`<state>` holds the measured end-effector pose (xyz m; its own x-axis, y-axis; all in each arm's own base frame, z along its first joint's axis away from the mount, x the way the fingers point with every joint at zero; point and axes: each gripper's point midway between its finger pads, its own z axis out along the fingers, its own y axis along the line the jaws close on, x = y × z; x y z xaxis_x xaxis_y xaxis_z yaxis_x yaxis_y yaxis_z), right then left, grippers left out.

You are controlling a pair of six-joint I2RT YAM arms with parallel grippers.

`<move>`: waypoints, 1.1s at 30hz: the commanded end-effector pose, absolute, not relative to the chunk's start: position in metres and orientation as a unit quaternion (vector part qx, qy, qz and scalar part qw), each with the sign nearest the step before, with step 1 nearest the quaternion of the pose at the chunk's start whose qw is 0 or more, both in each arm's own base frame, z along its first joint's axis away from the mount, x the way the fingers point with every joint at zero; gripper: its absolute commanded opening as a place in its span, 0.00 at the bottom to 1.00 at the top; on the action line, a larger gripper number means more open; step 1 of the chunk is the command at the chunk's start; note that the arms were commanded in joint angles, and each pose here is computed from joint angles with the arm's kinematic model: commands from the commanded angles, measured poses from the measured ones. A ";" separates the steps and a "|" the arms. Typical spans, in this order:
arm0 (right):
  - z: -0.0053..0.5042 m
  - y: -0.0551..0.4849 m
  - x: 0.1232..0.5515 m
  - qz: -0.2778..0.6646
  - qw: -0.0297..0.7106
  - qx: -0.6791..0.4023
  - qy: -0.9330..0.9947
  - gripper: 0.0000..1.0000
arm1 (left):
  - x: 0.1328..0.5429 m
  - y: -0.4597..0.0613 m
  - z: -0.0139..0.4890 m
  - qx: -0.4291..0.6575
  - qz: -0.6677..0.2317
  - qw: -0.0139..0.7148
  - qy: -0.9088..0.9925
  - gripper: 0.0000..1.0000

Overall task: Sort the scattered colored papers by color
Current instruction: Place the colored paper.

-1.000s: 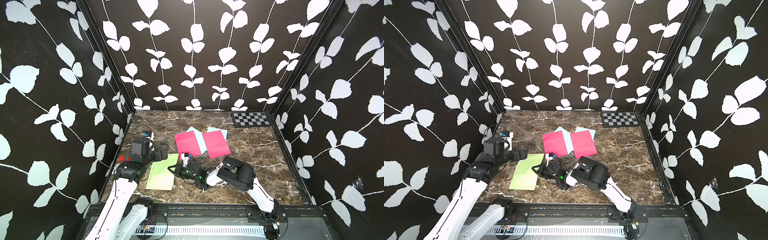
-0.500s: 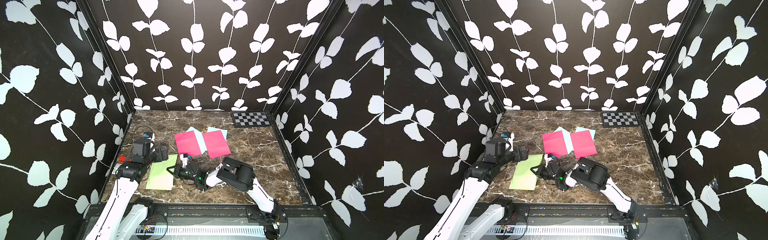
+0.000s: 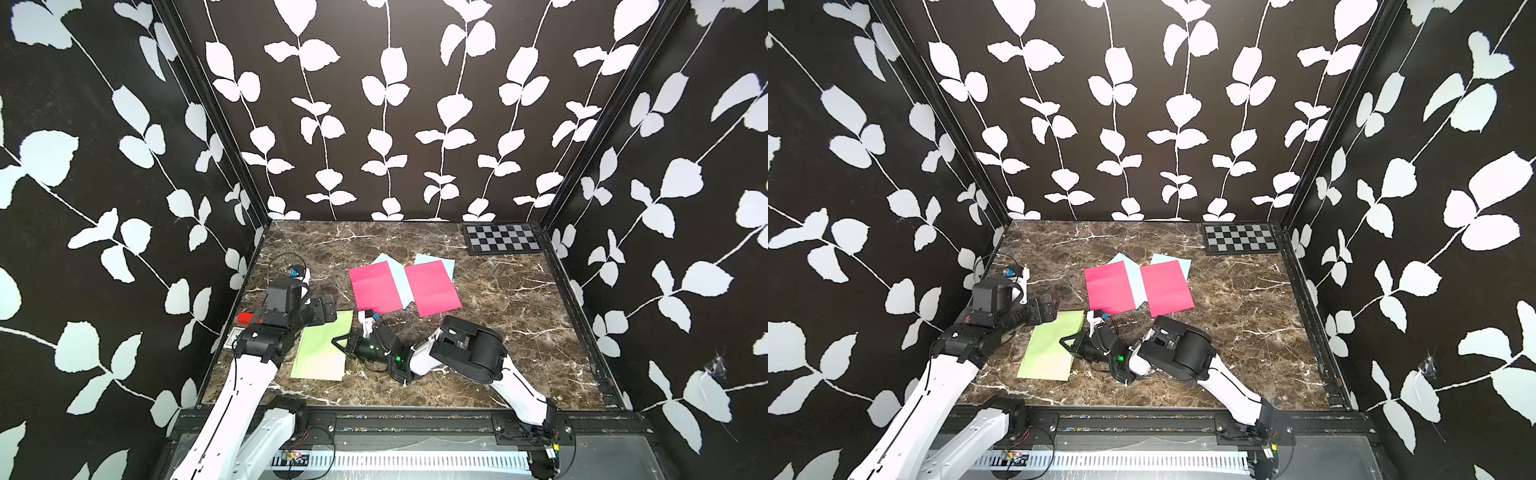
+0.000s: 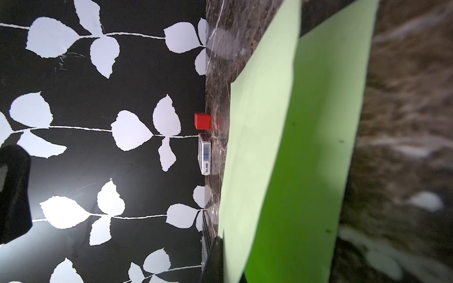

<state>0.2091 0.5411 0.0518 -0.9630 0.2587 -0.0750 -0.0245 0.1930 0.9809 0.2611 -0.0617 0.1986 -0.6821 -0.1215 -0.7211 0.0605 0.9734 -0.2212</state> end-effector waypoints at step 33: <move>0.075 0.546 0.194 0.496 0.057 0.056 0.865 0.40 | 0.261 -0.064 0.188 -0.015 -0.129 0.399 0.908 0.99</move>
